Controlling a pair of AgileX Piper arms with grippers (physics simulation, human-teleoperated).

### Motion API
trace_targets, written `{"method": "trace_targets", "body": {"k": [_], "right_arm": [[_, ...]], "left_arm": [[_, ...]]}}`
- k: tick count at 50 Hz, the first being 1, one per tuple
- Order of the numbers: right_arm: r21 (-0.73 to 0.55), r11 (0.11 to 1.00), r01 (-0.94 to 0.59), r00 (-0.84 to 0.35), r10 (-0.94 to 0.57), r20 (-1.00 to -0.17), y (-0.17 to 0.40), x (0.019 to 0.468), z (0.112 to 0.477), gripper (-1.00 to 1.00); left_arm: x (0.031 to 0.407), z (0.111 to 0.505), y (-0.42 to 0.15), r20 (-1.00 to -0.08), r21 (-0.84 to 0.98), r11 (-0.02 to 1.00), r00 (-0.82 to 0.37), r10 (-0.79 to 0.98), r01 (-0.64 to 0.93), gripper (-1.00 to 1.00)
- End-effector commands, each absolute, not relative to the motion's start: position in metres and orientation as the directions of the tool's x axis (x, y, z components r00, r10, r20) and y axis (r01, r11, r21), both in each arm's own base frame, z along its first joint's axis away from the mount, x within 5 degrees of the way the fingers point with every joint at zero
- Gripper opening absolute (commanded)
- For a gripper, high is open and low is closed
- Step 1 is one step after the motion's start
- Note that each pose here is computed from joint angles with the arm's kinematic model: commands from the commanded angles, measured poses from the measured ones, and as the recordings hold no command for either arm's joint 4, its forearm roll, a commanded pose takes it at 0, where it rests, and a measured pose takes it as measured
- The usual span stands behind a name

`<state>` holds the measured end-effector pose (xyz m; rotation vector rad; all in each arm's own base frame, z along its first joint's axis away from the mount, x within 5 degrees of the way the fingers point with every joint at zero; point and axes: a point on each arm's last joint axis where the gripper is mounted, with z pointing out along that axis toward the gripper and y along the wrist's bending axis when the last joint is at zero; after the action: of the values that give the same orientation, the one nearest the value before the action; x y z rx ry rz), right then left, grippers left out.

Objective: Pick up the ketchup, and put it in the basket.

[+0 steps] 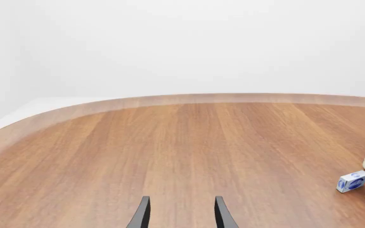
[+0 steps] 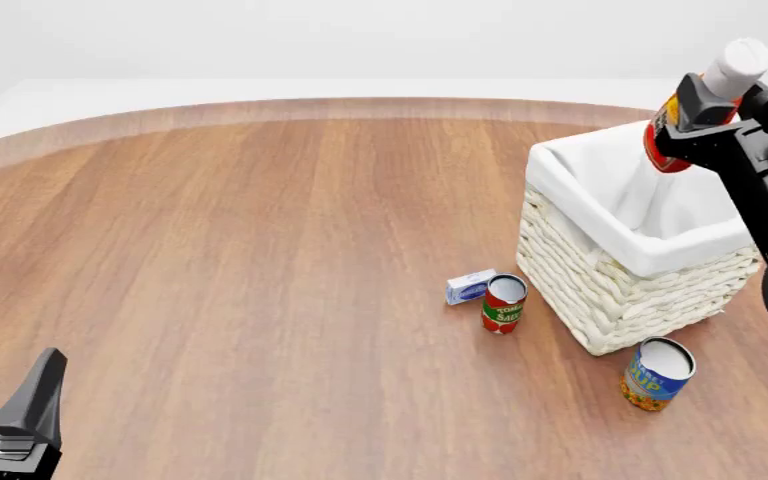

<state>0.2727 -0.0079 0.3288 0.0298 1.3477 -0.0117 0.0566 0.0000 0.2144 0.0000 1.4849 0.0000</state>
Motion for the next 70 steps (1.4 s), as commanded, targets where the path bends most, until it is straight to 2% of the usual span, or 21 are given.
{"method": "trace_targets", "body": {"k": [1,70], "right_arm": [[0.013,1.0,0.015,0.202,0.01,-0.979,-0.005,0.279,0.327,-1.0],[-0.037,0.999,0.032,0.032,-0.038,-0.999,-0.009,0.308,0.288,-1.0]], "left_arm": [[0.057,0.214,0.0,-0.996,0.0,1.0,0.086,0.0,0.0,1.0],[0.057,0.214,0.0,-0.996,0.0,1.0,0.086,0.0,0.0,1.0]]}}
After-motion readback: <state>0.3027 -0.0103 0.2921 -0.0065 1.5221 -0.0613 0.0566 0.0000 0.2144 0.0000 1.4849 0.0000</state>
